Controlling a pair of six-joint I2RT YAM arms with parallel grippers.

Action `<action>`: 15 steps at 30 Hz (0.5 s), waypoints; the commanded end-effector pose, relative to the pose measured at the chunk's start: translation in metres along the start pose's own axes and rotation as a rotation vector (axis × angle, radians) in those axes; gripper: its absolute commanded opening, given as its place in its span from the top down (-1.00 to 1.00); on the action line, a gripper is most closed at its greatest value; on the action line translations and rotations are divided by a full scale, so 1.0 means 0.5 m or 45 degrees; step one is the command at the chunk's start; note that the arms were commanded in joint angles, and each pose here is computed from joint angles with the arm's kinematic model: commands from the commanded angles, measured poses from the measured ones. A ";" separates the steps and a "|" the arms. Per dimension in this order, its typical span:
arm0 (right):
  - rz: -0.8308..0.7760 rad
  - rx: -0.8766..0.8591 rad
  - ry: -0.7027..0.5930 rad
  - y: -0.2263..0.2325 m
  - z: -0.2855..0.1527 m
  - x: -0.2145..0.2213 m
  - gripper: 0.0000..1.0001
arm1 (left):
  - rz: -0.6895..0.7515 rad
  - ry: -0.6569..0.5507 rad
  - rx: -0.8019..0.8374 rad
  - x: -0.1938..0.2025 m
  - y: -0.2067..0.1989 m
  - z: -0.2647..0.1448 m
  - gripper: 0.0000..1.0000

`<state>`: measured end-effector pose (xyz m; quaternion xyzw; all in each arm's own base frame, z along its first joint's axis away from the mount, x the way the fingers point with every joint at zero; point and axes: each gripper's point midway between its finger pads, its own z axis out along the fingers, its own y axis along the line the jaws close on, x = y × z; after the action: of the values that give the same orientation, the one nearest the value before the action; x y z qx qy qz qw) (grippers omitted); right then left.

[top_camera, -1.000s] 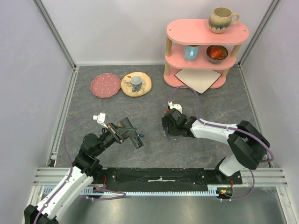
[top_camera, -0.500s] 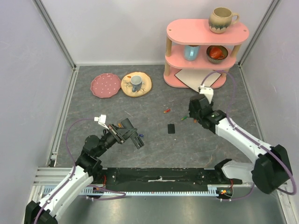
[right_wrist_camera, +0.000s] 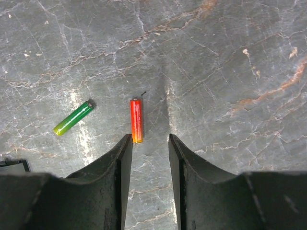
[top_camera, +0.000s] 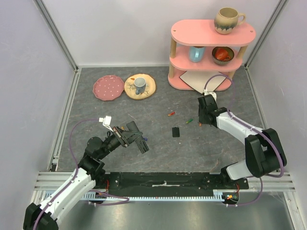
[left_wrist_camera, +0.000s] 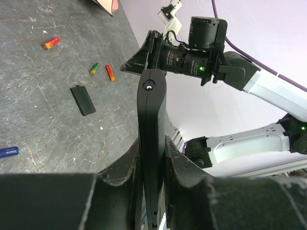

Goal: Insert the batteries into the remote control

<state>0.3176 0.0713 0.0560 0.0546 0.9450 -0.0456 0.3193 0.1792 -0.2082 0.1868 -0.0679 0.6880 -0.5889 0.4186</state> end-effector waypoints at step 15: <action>-0.045 -0.047 -0.022 0.026 0.036 -0.016 0.05 | 0.101 0.057 0.143 0.006 -0.049 -0.006 0.96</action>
<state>0.3226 0.0779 0.0379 0.0313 0.9511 -0.0397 0.3046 0.1695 -0.2139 0.1860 -0.0395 0.6906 -0.5989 0.4035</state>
